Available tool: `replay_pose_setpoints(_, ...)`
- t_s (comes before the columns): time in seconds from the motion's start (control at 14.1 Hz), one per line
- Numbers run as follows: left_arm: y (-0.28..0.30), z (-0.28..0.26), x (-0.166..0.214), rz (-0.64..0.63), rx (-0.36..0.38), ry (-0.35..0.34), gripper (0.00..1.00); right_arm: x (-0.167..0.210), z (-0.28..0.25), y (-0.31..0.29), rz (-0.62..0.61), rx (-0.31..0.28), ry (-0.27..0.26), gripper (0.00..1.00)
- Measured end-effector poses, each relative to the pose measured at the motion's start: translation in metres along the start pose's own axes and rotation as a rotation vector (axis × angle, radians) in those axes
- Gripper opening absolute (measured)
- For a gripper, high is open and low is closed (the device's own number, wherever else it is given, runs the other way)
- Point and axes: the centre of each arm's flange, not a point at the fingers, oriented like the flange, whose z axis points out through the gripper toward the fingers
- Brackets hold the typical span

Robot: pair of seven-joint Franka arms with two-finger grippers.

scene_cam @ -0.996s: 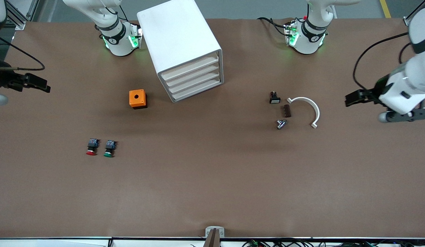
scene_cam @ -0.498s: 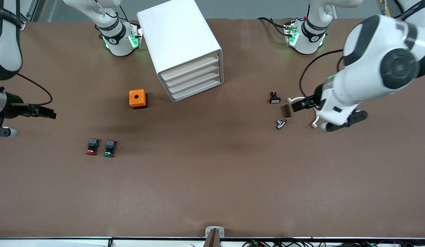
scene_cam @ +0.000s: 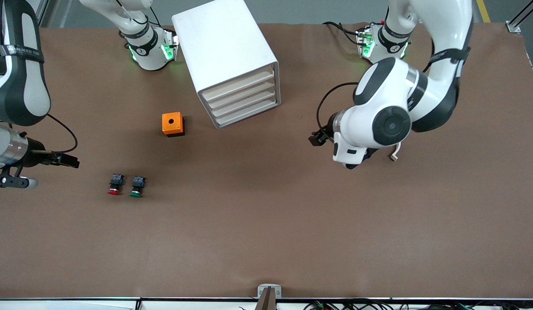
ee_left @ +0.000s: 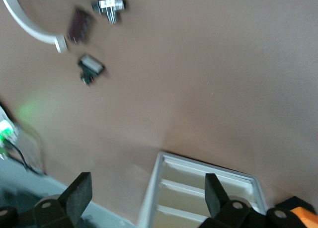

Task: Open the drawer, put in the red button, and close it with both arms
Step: 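Move the left gripper to the cabinet while the right gripper reaches the button, then grasp the drawer handle with the left gripper while the right gripper grasps the red button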

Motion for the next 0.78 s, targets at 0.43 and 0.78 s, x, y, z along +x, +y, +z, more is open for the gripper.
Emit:
replay_pose_setpoints(0.43, 0.043, 0.076, 0.004, -0.415, 0.064, -0.183, 1.00, 0.009, 0.075, -0.001, 0.001, -0.009, 0.030, 1.00)
replay_pose_setpoints(0.78, 0.064, 0.134, 0.013, -0.750, 0.178, -0.354, 1.00, 0.019, 0.113, -0.002, 0.000, -0.014, 0.058, 1.00)
